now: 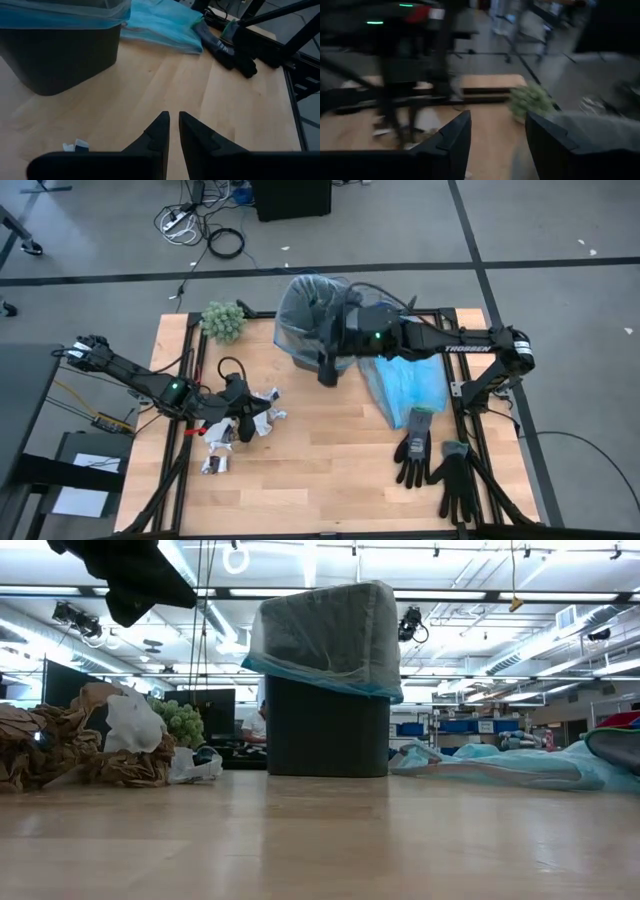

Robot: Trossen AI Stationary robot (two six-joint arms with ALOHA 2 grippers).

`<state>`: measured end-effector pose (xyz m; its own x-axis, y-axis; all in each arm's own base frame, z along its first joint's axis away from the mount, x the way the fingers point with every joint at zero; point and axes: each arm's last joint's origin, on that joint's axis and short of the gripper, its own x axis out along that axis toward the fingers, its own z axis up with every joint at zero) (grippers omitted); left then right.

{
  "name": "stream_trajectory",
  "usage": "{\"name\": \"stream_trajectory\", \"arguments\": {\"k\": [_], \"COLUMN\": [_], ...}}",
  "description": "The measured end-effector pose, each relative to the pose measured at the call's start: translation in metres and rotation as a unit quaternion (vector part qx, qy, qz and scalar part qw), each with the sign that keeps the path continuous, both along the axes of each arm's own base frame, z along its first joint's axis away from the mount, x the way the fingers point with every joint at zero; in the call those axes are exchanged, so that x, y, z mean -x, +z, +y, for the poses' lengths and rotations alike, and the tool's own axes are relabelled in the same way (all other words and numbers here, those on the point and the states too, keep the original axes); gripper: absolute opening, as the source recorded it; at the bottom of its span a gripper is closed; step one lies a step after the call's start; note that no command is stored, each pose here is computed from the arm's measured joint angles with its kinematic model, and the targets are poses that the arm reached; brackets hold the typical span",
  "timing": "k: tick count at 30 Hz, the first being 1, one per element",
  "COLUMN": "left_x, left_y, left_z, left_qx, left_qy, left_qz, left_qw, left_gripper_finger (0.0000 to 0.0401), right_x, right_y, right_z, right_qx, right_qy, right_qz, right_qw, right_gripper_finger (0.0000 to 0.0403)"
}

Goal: Place trash/remove bag and relplace
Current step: Put the white paper into the trash bin

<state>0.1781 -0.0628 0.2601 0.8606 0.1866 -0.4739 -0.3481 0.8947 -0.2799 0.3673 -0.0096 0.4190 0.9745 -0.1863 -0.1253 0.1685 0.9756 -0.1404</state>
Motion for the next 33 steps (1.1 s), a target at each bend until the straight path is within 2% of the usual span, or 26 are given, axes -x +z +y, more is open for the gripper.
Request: {"name": "stream_trajectory", "arguments": {"k": [5,11,15,19,24,28,33], "left_x": [0.000,-0.001,-0.003,-0.002,0.002,0.006,0.006], "left_y": [0.000,0.008,0.024,0.040,0.057,0.065,0.078], "left_z": [0.000,-0.002,-0.002,-0.003,-0.003,-0.004,-0.004], "left_qx": [0.001,0.018,0.022,0.032,0.048,0.013,0.037], "left_qy": [-0.002,-0.015,-0.018,-0.028,-0.051,-0.081,-0.072], "left_qz": [0.000,-0.008,-0.028,-0.050,-0.036,-0.011,-0.038], "left_qw": [1.000,1.000,0.999,0.998,0.997,0.997,0.996], "left_gripper_finger": [0.0051,0.0051,0.0051,0.0051,0.0051,0.0051,0.0051], "right_x": [0.000,-0.011,-0.031,-0.048,-0.068,-0.082,-0.091], "right_y": [-0.001,-0.010,-0.032,-0.056,-0.092,-0.119,-0.142], "right_z": [0.022,0.040,0.048,0.053,0.057,0.060,0.061], "right_qx": [0.021,0.007,-0.021,-0.027,-0.033,-0.047,-0.057], "right_qy": [0.038,0.066,0.088,0.090,0.094,0.106,0.106], "right_qz": [0.008,0.006,0.018,0.047,0.092,0.123,0.146], "right_qw": [0.999,0.998,0.996,0.994,0.991,0.986,0.982], "right_gripper_finger": [0.0166,0.0165,0.0165,0.0165,0.0165,0.0165,0.0165]}}
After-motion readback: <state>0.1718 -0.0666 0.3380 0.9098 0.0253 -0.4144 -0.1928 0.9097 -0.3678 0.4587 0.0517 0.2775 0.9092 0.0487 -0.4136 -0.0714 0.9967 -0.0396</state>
